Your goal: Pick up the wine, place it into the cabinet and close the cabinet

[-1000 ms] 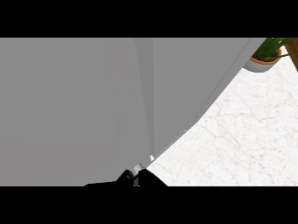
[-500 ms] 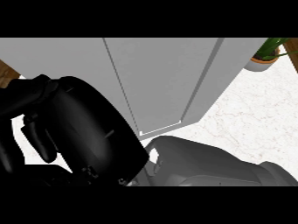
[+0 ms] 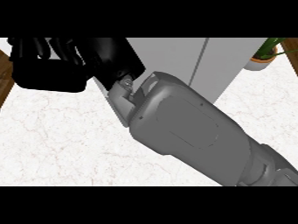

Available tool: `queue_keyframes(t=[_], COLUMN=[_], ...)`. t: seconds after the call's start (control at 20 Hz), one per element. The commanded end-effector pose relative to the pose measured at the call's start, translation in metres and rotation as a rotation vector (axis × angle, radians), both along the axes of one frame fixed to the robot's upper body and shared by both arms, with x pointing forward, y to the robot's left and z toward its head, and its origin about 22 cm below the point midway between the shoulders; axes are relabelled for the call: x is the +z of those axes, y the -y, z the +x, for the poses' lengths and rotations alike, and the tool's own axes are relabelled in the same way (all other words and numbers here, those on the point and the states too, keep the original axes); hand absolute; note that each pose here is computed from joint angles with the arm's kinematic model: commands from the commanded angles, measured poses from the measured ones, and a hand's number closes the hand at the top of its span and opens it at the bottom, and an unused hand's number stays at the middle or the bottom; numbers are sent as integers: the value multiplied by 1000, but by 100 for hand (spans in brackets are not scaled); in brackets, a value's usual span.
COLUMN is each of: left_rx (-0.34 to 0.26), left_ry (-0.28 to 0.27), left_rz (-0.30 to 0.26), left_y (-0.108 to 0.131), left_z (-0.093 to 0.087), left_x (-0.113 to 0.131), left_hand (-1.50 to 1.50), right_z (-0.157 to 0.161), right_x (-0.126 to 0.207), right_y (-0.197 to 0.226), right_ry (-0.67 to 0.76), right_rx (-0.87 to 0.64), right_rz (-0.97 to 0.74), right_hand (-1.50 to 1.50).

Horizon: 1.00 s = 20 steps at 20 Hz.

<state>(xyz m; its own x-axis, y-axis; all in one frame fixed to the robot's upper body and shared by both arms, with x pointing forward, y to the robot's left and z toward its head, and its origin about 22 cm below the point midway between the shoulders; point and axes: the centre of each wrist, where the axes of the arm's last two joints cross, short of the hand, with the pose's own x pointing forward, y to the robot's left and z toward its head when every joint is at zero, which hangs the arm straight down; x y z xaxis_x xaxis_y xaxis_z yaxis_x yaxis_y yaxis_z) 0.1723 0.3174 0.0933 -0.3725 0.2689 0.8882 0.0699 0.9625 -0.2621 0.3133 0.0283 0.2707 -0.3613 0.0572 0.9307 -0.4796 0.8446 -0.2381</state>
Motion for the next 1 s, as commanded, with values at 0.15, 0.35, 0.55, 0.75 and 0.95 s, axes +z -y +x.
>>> queue_keyframes(t=[0.15,0.35,0.55,0.75,0.95], left_rx=[-17,8,-24,-14,-11], left_ry=[-7,6,13,-1,21], left_rz=[-2,9,4,2,18], left_y=[15,0,10,6,3], left_z=[-2,6,5,4,17], left_x=[10,11,12,1,7], left_hand=[-150,-150,-150,-150,-150], right_z=[53,68,81,85,88], right_x=[-22,-18,-40,-56,-41], right_y=[21,27,50,64,61], right_ry=[-24,-18,21,33,53], right_rx=[-55,-79,-119,-135,-132], right_rz=[-7,-16,-56,-97,-103], right_hand=[150,150,150,150,150])
